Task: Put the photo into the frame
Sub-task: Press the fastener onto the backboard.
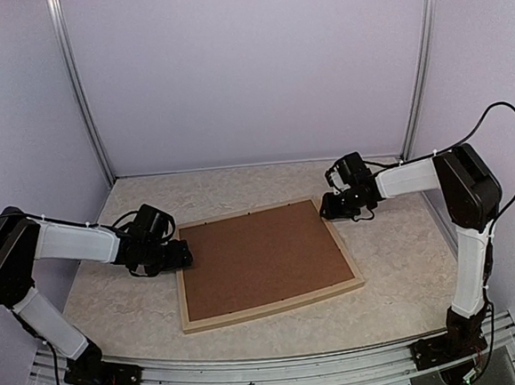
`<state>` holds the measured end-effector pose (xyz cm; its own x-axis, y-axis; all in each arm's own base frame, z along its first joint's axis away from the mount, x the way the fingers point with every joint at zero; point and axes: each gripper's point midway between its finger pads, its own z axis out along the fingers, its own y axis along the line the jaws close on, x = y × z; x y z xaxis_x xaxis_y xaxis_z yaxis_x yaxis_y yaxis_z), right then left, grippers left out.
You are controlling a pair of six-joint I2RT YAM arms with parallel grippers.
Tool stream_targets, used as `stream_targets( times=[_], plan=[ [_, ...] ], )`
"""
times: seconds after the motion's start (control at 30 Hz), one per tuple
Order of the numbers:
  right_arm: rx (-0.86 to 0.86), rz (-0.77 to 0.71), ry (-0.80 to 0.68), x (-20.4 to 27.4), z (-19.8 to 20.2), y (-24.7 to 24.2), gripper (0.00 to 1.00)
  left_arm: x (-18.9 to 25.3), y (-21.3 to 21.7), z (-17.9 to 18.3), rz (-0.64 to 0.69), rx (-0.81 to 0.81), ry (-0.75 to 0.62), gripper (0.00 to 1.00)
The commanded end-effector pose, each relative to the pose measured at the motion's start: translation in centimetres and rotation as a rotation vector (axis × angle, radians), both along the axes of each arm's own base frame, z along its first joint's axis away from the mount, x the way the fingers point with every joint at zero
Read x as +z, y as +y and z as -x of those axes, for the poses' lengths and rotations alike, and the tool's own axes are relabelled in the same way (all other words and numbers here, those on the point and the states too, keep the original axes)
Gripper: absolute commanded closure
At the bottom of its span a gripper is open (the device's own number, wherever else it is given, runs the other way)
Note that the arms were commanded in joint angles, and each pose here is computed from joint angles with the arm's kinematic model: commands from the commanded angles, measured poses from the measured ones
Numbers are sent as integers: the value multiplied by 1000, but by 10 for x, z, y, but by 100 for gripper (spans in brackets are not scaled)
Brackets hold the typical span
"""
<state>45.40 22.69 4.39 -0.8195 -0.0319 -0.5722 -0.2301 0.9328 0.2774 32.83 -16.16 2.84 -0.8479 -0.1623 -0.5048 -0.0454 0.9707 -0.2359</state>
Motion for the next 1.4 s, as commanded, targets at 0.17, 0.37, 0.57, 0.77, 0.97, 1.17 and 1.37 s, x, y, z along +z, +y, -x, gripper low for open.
stream_targets(
  times=[0.17,0.37,0.57,0.77,0.97,1.17,1.37],
  plan=[
    [58,180,114,-42,61,19,62,-10,3,4,-11,-13,18,18],
    [59,250,102,-48,72,25,62,-11,4,5,-12,-13,20,18],
    [63,284,101,-53,81,30,62,-10,3,5,-9,-15,19,18],
    [65,212,68,-31,70,37,62,-10,3,5,-9,-16,18,17],
    [65,-43,14,24,48,35,61,-7,6,4,-18,-9,8,13],
    [57,-129,7,42,32,22,57,-5,6,3,-19,-5,1,11],
    [51,-101,35,25,23,15,58,-6,7,3,-23,-3,2,11]
  ],
)
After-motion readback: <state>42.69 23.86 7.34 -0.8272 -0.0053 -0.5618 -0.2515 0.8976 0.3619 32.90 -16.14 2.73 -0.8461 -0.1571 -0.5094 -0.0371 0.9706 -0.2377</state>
